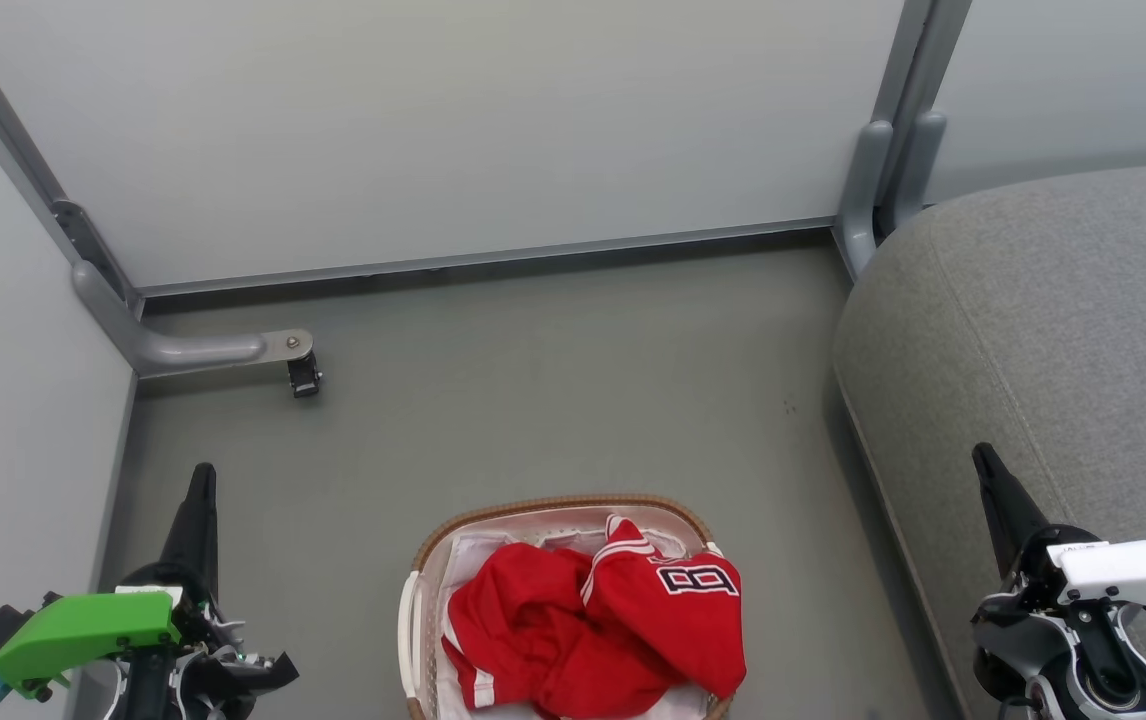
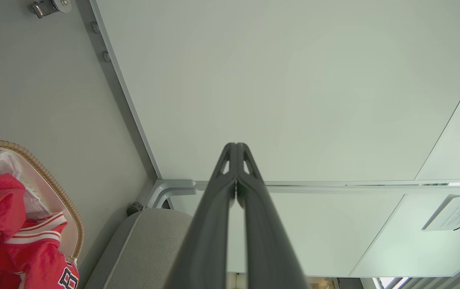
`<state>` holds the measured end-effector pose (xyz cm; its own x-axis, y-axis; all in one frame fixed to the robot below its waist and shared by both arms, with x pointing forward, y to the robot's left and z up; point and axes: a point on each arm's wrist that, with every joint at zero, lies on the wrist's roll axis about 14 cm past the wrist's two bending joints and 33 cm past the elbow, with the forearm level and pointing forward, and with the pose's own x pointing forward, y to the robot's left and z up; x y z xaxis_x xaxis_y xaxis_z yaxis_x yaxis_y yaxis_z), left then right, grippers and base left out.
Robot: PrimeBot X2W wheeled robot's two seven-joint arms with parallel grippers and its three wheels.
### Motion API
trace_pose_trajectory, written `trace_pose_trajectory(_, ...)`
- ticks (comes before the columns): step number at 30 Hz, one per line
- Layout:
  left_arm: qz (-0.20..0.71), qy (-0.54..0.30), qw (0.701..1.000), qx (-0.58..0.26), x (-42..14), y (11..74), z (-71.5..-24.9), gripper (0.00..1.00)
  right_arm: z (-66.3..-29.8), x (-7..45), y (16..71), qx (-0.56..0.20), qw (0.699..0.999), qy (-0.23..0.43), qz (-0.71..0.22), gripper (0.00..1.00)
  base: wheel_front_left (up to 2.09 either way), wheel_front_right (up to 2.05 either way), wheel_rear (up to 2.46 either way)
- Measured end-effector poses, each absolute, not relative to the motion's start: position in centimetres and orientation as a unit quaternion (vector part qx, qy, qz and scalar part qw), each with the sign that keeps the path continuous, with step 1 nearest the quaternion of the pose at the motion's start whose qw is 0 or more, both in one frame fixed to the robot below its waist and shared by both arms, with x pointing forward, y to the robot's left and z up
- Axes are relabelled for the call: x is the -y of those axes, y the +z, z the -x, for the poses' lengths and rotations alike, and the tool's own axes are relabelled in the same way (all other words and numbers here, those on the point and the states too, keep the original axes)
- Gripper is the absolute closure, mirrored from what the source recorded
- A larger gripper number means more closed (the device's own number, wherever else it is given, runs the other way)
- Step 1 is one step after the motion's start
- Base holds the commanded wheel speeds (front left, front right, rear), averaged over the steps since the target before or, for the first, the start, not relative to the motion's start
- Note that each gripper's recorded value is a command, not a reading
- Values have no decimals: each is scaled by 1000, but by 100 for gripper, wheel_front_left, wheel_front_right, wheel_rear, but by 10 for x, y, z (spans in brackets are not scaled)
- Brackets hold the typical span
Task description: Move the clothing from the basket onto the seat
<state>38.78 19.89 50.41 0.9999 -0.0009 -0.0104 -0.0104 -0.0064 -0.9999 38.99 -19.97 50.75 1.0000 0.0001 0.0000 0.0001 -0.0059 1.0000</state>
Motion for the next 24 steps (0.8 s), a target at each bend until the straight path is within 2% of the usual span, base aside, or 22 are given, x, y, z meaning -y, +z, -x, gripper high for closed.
trace_pose_trajectory(24,709,3,705,-4,-199,504,-388,100,-390,200,508,0,705,0,-709,100,0,0,0)
